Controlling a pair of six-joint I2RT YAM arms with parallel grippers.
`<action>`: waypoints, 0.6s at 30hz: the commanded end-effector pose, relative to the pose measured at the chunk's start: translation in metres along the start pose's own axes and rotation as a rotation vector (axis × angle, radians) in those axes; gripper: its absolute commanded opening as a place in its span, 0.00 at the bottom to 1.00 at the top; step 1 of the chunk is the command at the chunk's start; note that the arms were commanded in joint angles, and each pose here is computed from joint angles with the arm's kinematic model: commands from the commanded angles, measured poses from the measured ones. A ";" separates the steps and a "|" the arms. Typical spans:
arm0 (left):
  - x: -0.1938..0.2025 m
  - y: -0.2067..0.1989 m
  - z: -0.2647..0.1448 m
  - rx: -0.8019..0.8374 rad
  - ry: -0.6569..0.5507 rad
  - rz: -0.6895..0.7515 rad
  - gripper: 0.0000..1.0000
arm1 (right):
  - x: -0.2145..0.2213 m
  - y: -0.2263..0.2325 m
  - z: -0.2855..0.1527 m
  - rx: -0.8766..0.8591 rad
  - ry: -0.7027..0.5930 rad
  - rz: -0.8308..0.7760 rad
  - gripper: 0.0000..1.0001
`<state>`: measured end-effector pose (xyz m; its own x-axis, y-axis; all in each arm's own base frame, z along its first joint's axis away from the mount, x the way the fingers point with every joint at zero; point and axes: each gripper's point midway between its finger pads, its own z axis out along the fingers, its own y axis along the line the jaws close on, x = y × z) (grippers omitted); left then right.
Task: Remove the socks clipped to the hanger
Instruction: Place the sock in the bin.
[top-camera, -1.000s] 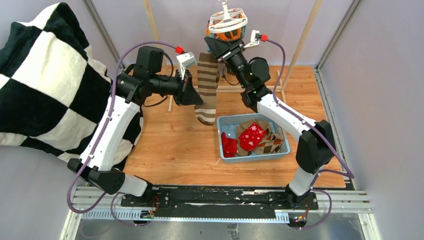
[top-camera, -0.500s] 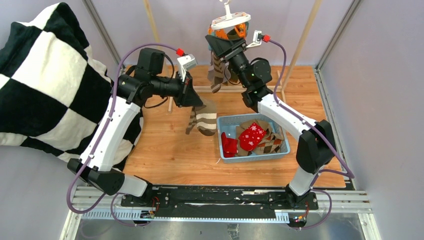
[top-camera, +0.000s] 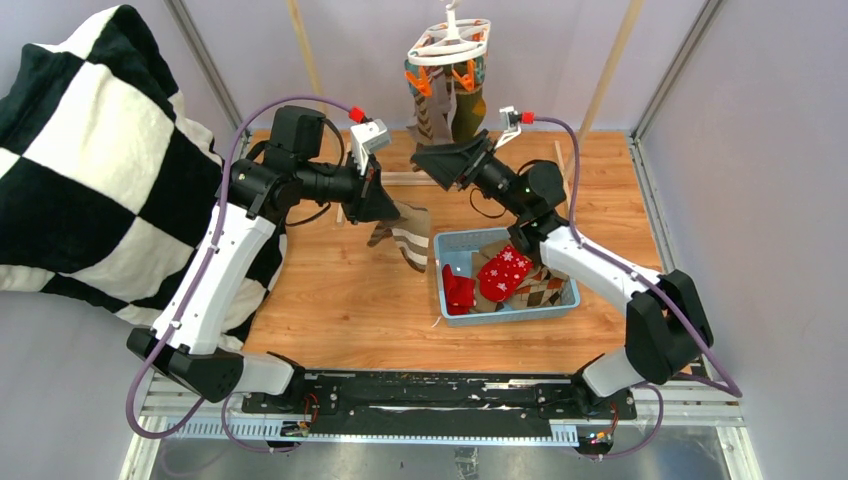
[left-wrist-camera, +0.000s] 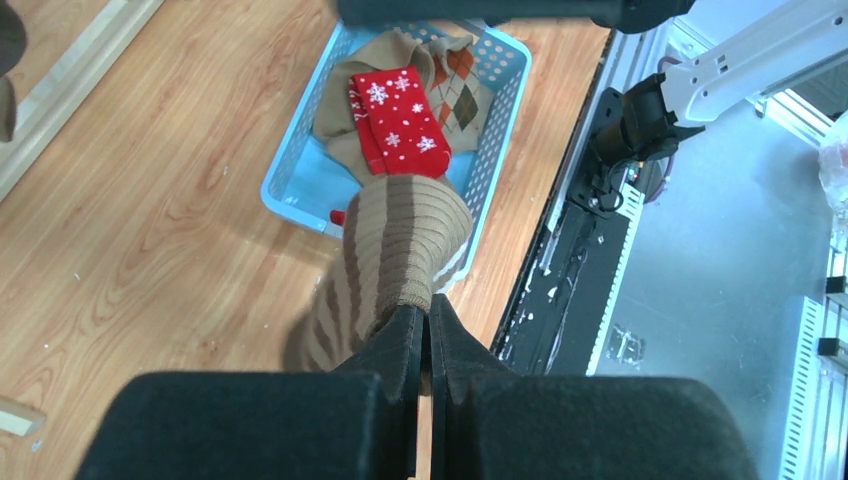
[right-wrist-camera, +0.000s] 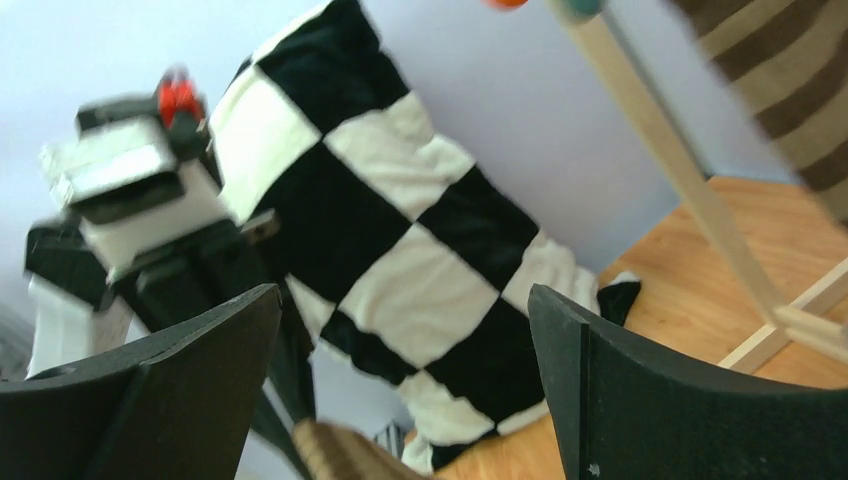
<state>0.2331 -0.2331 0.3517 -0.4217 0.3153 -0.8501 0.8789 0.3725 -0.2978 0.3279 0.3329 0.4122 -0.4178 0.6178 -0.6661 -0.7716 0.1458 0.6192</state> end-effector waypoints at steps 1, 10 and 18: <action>-0.001 -0.006 -0.004 0.003 -0.008 0.034 0.00 | 0.037 0.035 -0.028 -0.212 0.152 -0.080 0.99; -0.006 -0.006 -0.007 -0.008 -0.019 0.049 0.00 | 0.100 0.062 -0.073 -0.406 0.300 -0.086 0.86; -0.007 -0.007 -0.006 -0.003 -0.021 0.035 0.00 | 0.108 0.056 -0.062 -0.343 0.356 -0.160 0.32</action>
<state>0.2344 -0.2325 0.3519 -0.4145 0.3181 -0.8527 0.8806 0.3764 -0.2877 0.2143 0.3603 0.3310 -0.4607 0.3036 -0.8340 -0.8855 -0.0938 0.4551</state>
